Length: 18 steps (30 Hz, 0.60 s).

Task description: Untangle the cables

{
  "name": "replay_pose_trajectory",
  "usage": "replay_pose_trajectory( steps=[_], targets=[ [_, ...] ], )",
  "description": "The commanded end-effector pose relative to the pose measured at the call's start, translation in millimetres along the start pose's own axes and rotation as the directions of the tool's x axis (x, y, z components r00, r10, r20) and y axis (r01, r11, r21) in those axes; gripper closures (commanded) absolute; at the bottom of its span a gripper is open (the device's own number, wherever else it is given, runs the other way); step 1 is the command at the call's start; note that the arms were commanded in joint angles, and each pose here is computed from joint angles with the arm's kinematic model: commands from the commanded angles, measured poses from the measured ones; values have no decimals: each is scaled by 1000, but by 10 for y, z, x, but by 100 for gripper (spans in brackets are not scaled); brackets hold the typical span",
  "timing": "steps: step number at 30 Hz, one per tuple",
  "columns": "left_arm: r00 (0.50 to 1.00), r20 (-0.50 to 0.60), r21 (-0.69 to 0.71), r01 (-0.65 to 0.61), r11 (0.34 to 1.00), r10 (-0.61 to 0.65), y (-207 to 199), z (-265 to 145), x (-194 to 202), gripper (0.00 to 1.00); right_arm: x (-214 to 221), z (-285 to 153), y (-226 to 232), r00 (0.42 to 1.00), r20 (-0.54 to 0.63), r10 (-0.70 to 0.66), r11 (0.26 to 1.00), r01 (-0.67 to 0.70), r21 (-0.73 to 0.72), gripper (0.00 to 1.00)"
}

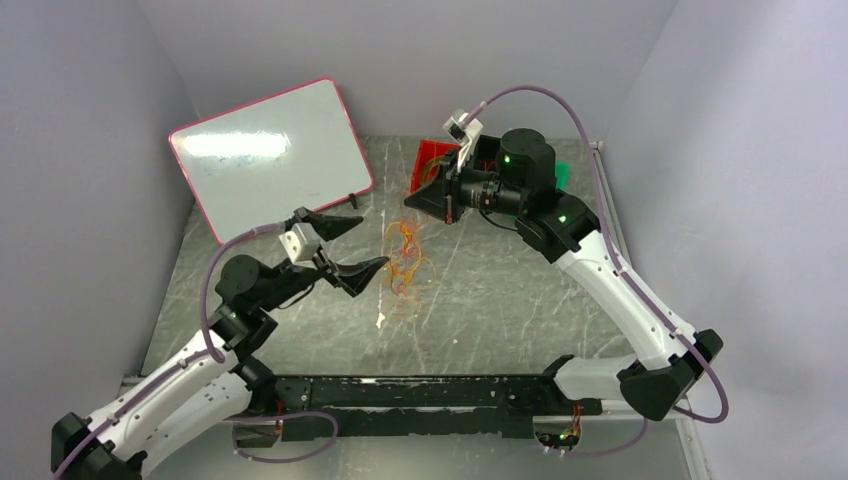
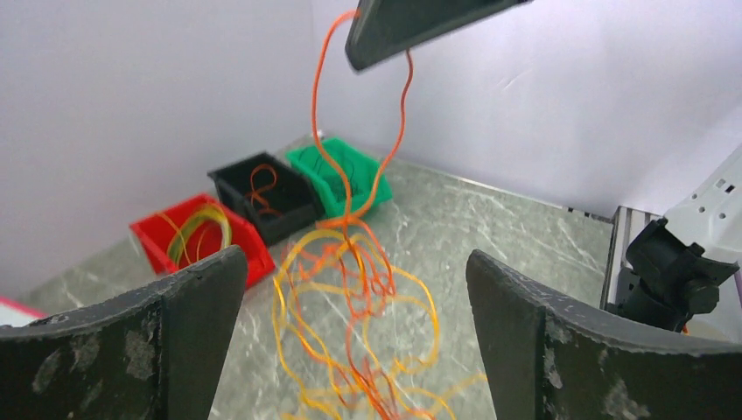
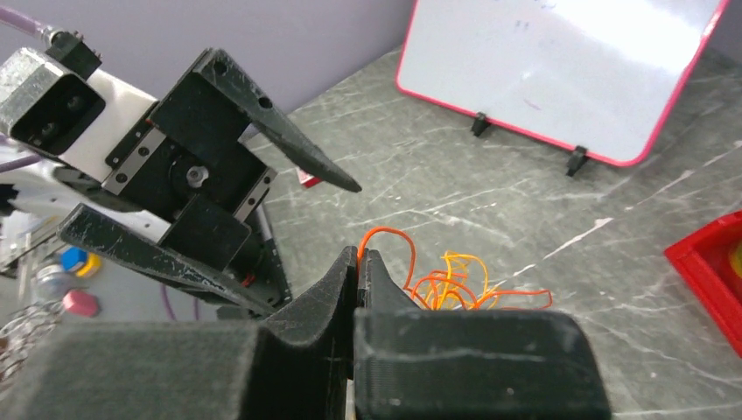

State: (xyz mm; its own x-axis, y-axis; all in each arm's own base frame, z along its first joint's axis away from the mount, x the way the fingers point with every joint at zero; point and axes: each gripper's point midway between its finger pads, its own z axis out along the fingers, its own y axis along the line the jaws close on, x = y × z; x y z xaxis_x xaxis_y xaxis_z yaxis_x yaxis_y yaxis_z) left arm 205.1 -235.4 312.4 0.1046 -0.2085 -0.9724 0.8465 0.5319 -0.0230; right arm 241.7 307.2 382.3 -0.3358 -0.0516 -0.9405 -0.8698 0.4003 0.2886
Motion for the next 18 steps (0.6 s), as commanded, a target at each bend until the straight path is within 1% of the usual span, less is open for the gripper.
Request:
replay_pose_trajectory(
  steps=[1, 6, 9, 13, 14, 16, 18],
  targets=[
    [980, 166, 85, -120, 989, 105, -118, 96, -363, 0, -30, -63, 238, 999, -14, 32, 995, -33, -97, 100],
    [971, 220, 123, -125, 984, 96, -152, 207, -423, 0, -10, -60, 285, 999, -19, 29, 991, -31, -130, 100],
    [972, 217, 148, -120, 982, 86, -167, 305, -378, 0, -24, -17, 341, 999, -20, 36, 983, -39, -177, 100],
    [981, 177, 168, -107, 980, 77, -151, 450, -193, 3, -94, 23, 407, 1000, -3, 26, 975, -26, -223, 100],
    [983, 166, 172, -103, 980, 74, -152, 477, -139, 4, -127, 23, 420, 1000, 7, 22, 974, -20, -228, 100],
    [986, 148, 166, -96, 981, 71, -127, 526, -39, 10, -209, 12, 460, 1000, 26, 16, 971, -9, -241, 100],
    [989, 134, 150, -85, 985, 65, -88, 574, 59, 23, -292, 5, 520, 999, 38, 8, 963, 2, -268, 100]
  ],
)
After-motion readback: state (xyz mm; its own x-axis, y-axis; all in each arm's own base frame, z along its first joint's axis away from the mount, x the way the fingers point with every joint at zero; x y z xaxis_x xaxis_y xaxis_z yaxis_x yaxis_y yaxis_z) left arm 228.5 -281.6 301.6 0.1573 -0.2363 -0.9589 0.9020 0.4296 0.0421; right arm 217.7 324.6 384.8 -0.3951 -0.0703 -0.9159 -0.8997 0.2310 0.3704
